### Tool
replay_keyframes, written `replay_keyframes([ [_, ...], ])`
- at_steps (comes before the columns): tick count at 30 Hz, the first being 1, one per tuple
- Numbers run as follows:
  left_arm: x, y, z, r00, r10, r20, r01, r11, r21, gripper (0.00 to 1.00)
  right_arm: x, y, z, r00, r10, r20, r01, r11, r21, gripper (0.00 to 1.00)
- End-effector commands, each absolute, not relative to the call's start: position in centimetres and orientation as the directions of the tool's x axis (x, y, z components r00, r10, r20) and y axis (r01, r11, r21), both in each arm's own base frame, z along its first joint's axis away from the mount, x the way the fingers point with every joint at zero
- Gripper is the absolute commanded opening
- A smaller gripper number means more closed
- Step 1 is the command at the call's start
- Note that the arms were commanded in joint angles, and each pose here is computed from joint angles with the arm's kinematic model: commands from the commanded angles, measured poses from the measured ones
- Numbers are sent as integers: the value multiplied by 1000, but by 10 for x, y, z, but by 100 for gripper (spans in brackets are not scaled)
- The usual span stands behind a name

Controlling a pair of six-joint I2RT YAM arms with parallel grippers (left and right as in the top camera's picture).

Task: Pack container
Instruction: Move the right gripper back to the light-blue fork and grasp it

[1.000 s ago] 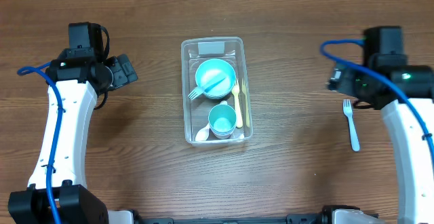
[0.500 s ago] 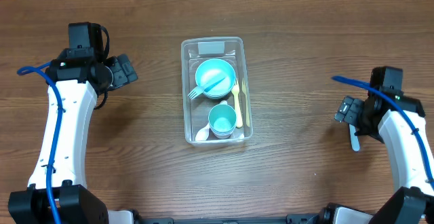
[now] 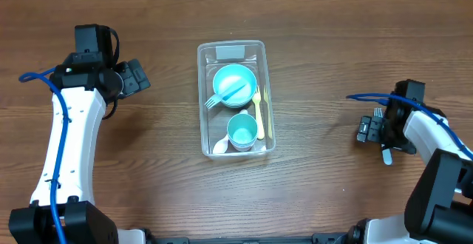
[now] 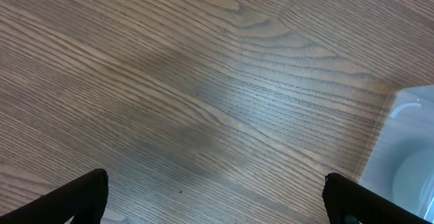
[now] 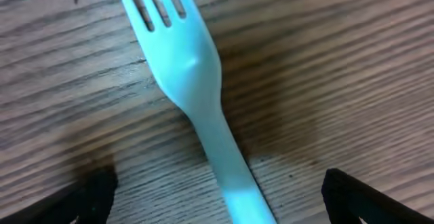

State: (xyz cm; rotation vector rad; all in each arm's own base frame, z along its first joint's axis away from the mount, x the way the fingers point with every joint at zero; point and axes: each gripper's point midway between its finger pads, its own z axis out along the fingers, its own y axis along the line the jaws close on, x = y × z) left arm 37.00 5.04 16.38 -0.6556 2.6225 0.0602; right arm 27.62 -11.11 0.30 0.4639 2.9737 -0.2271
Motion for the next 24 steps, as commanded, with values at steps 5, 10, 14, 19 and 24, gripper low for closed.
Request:
replay_keyframes([
  [5,373,52,179,-783,-417,-461,-440,896,-64,100,288,-83,-8,-956,271,-109,269,962,40,81],
  [10,373,52,179,-783,-417,-461,-440,896,-64,100,297,-79,14,-941,328,-86,323,944,71,64],
  [14,373,52,179,-783,-417,-461,-440,896,-64,100,299,-80,24,-920,386,-70,381,922,76,65],
  [19,373,52,179,-783,-417,-461,-440,896,-64,100,300,-79,24,-923,379,-72,374,924,81,62],
  [24,373,52,179,-783,-417,-461,-440,896,-64,100,300,-89,19,-942,320,-102,320,947,21,62],
])
